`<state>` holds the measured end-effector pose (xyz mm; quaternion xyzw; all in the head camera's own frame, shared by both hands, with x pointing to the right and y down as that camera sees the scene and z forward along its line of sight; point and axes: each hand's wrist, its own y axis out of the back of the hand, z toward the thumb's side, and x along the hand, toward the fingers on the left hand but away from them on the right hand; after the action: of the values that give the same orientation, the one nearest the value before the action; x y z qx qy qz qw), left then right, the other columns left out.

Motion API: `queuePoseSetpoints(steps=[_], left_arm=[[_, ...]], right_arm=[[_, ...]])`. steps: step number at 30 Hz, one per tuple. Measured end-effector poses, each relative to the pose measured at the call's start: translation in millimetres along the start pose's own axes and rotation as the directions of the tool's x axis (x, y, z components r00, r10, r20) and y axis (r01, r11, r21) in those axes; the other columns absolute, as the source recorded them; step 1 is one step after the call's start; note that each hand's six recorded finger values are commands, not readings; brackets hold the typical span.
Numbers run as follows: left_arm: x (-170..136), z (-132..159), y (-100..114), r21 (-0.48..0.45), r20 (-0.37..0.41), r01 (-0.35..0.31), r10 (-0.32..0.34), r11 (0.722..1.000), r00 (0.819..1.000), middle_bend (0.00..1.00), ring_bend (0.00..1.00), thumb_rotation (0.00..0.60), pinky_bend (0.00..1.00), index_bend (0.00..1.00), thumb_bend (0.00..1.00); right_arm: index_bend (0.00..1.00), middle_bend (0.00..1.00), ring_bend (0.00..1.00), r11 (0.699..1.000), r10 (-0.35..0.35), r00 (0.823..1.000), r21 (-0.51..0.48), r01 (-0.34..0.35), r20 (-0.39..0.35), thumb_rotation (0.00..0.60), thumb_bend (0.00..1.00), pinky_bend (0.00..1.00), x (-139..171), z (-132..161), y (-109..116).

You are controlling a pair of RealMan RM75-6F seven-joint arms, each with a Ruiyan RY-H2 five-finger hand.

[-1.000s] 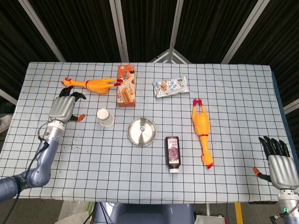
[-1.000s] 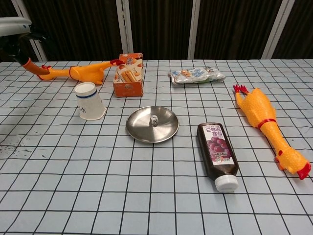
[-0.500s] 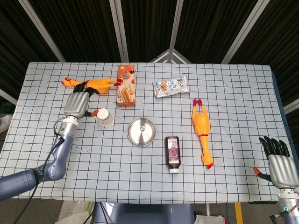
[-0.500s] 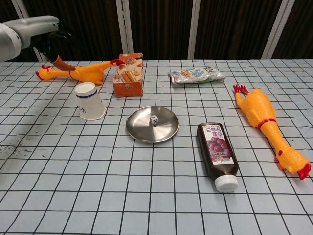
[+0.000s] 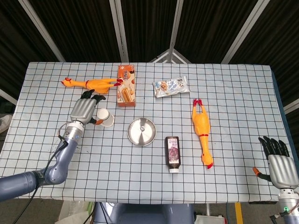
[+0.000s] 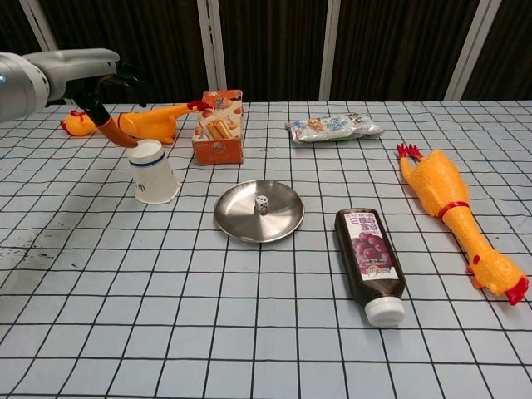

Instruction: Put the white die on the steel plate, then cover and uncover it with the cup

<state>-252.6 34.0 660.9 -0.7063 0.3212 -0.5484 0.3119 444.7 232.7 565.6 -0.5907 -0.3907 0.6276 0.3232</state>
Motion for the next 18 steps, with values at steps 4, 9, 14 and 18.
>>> queuePoseSetpoints(steps=[4,9,14,18], left_arm=[[-1,-2,-3,0.012,-0.005,0.018,-0.018,1.0,1.0,0.22,0.0,0.6,0.0,0.21,0.18],[-1,-6,-6,0.029,-0.014,0.039,-0.039,0.999,0.999,0.21,0.0,0.6,0.0,0.21,0.17],[0,-11,-11,0.036,-0.032,0.055,-0.054,0.998,0.998,0.22,0.0,0.6,0.0,0.22,0.17],[3,-12,-15,0.034,-0.041,0.061,-0.059,0.998,0.997,0.22,0.0,0.6,0.0,0.22,0.17]], right_arm=[[0.1,0.09,0.07,1.0,0.001,1.0,0.001,-0.001,0.003,0.6,0.21,0.0,0,0,0],[0.1,0.09,0.07,1.0,0.0,1.0,-0.002,0.0,0.009,0.6,0.21,0.0,0,-2,0],[0.1,0.09,0.07,1.0,0.0,1.0,-0.002,0.0,0.011,0.6,0.21,0.0,0,-2,1],[0.1,0.09,0.07,1.0,0.001,1.0,-0.001,-0.001,0.011,0.6,0.21,0.0,0,-3,0]])
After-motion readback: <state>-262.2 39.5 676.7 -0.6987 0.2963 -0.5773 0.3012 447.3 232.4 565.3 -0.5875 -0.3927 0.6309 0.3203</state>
